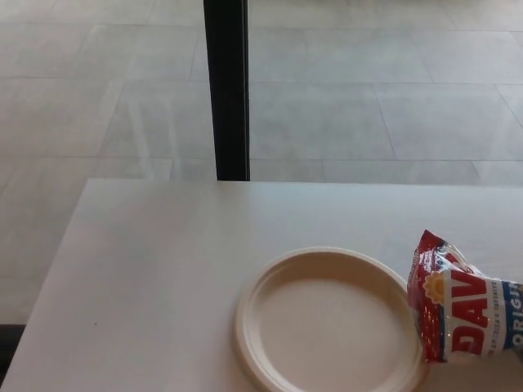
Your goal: The robot uses its right hand to pick up a bag of sunflower seeds kept in the middle of the desk and tilts it over a plate kept next to it to pour out a few seeds and then puts the bag of seeds back on the desk
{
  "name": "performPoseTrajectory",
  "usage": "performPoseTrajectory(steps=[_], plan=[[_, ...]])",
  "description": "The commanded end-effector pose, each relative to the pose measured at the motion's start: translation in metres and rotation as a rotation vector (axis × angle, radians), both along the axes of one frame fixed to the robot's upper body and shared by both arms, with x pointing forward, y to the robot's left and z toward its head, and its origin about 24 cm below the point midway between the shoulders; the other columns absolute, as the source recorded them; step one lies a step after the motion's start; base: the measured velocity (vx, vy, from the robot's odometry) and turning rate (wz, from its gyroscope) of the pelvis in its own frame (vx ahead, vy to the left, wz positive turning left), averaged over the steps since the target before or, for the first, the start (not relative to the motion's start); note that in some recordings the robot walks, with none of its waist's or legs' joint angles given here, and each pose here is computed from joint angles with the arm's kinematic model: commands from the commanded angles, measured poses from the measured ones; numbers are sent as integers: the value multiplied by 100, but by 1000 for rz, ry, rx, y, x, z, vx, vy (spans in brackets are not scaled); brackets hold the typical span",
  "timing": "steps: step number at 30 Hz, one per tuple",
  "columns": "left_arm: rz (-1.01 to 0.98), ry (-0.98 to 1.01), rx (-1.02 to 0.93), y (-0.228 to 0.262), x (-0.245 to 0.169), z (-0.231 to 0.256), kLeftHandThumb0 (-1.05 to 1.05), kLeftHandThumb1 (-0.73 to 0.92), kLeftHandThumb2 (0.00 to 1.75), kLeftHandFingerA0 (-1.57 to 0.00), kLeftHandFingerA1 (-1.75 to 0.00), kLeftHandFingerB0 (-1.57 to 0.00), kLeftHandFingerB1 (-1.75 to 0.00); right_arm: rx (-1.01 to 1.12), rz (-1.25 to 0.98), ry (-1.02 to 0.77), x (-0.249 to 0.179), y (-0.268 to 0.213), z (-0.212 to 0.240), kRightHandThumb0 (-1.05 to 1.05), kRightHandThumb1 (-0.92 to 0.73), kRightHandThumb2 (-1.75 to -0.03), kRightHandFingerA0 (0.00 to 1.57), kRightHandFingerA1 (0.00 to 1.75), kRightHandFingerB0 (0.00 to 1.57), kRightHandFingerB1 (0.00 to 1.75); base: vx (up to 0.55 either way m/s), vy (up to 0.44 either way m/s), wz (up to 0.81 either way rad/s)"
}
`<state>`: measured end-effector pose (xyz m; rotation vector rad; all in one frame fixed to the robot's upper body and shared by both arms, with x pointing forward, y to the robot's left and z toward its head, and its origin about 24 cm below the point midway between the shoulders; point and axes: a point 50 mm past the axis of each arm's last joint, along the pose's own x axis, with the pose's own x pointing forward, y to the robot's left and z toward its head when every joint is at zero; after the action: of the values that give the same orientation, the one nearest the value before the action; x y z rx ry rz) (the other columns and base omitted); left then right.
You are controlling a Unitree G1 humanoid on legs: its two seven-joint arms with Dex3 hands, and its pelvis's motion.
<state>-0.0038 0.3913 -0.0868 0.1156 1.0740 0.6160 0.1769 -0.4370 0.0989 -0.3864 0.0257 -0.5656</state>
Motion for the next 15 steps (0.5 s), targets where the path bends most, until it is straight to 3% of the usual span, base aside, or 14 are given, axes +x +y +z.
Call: performPoseTrajectory(steps=[1,2,5,8,9,10,13,14,15], plan=[[10,-15,14,7,0,5,-34,45,72,-42,-77,-38,-65,-228,353,29,40,42,45,-95,-55,-94,0,8,0,17,0,0,0],[16,-18,8,7,-1,5,-31,47,69,-41,-77,-38,-64,-249,417,45,47,53,45,-99,-57,-95,0,0,0,12,0,0,0],[10,-8,13,6,-2,4,-35,46,73,-43,-76,-37,-64,-333,504,110,56,68,42,-100,-58,-96,0,0,0,3,0,0,0],[15,-25,1,5,-3,4,-36,44,71,-41,-77,-40,-65,-422,607,229,67,88,31,-101,-57,-99,0,0,0,4,0,0,0],[5,-18,8,5,-3,4,-36,45,70,-42,-77,-41,-65,-426,625,261,69,91,27,-103,-64,-62,0,0,0,6,0,0,0],[6,-15,13,5,-3,4,-38,42,78,-44,-76,-41,-66,-454,646,290,71,96,23,-101,-56,-99,0,0,0,5,0,0,0],[6,-9,12,6,-4,4,-38,46,68,-42,-77,-41,-64,-476,677,346,75,103,15,-101,-56,-100,0,0,0,7,0,0,0],[-7,-7,5,6,-6,5,-37,34,91,-41,-71,-36,-65,-475,686,363,74,105,10,-100,-57,-99,0,0,0,6,0,0,0],[-5,-9,5,6,-6,5,-36,34,90,-41,-71,-37,-66,-480,686,368,75,105,9,-101,-58,-100,0,0,0,5,0,0,0]])
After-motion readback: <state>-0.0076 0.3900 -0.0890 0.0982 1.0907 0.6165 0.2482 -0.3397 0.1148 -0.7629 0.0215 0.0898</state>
